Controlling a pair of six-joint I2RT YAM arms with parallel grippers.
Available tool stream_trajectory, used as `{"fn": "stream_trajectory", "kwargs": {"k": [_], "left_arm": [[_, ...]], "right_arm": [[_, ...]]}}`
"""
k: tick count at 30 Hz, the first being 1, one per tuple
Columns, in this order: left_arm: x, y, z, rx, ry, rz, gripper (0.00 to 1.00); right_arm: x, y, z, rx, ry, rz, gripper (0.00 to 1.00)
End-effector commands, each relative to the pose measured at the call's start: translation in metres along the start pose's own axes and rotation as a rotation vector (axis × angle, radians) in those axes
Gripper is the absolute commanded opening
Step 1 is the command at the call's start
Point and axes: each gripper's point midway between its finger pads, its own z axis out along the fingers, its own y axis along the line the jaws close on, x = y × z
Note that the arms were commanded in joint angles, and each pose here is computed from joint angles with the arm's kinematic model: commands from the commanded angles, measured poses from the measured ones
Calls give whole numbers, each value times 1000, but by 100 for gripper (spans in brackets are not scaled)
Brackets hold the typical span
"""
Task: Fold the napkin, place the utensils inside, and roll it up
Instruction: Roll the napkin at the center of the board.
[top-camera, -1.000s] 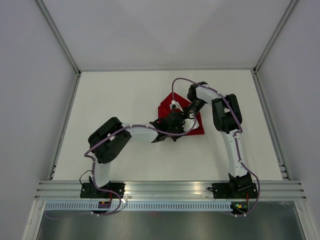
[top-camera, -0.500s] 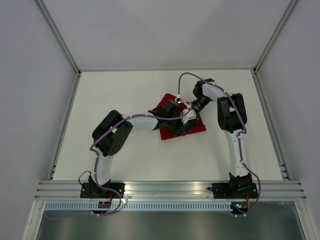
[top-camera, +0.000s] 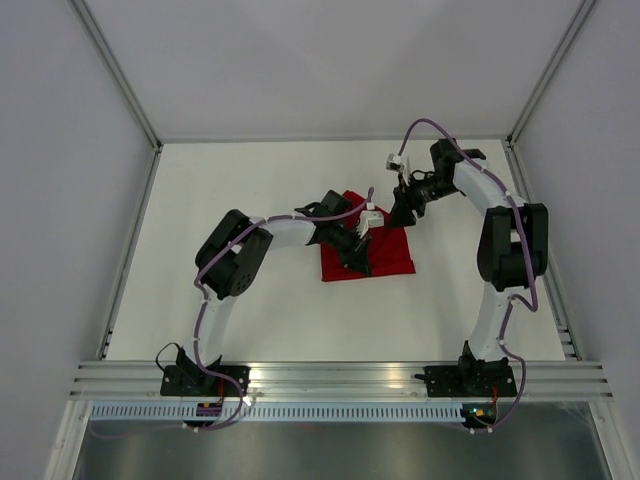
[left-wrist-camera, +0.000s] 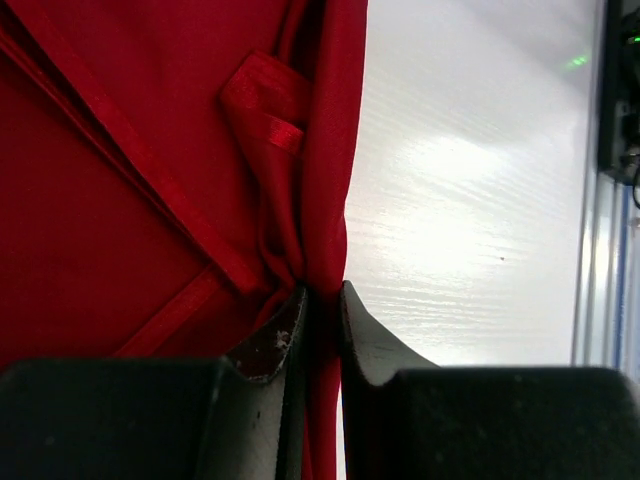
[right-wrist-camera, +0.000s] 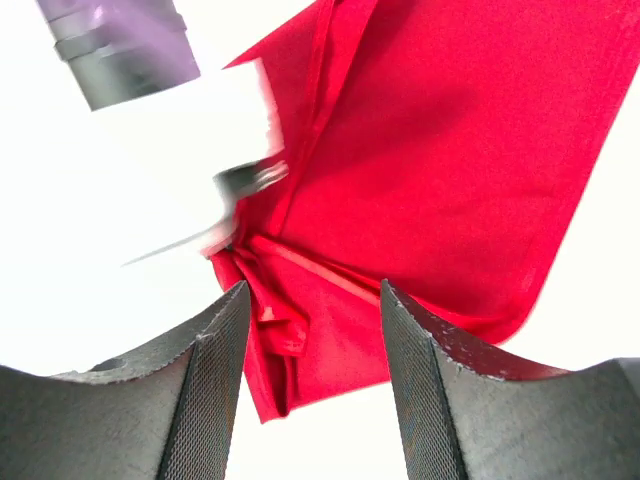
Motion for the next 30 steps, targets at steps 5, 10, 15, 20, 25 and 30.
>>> {"fn": "stream_trajectory", "kwargs": {"k": [5,10,15,20,25,30], "left_arm": [[82,-10,6,81,235,-376,2],[79,-8,9,115,243,-428,2],[81,-6,13,129,254,-478,2],[84,-6,15,140,256,-506,2],[85,-6,15,139,260,-514,2],[87,-6,16,141,264,-517,2]], "right_arm": [[-6,33,-23,216,-69,-353,62],[52,54,5,384,35,-541,65],[65,84,39,442,97,-746,71],[83,91,65,426,162,-786,71],[88,92,76,426,181,-785,71],[100,94,86,388,229,-786,60]]}}
